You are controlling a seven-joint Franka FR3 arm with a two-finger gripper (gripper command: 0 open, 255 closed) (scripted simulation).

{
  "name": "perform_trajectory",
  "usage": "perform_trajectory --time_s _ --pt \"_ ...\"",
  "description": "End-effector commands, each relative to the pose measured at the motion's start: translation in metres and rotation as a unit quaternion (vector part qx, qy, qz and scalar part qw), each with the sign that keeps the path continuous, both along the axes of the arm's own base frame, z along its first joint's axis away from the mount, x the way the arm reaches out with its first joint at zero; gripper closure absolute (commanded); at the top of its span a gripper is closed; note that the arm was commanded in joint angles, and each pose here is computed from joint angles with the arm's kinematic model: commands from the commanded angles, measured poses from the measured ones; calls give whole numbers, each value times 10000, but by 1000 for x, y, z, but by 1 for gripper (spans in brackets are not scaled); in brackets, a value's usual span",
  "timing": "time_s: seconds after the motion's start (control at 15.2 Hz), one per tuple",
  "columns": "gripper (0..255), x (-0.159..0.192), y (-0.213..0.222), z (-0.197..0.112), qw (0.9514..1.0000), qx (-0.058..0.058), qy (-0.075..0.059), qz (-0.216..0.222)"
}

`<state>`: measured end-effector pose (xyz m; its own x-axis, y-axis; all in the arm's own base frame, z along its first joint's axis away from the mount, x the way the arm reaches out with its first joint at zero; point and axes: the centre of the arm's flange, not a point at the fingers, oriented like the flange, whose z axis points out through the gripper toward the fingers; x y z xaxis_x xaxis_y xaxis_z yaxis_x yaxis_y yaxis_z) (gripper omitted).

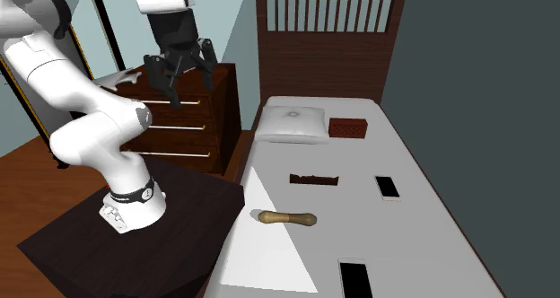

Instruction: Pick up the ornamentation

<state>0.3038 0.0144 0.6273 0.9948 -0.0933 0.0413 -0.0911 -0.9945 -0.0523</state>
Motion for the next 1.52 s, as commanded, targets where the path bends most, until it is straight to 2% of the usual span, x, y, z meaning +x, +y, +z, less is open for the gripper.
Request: perform_trajectory --time_s 0.0,0.73,1.45 --pt "0 0 0 0 10000 0 0 0" --pt "0 47 93 -102 9990 -51 -33 452" --pt "0 86 189 -204 9958 -102 -66 903"
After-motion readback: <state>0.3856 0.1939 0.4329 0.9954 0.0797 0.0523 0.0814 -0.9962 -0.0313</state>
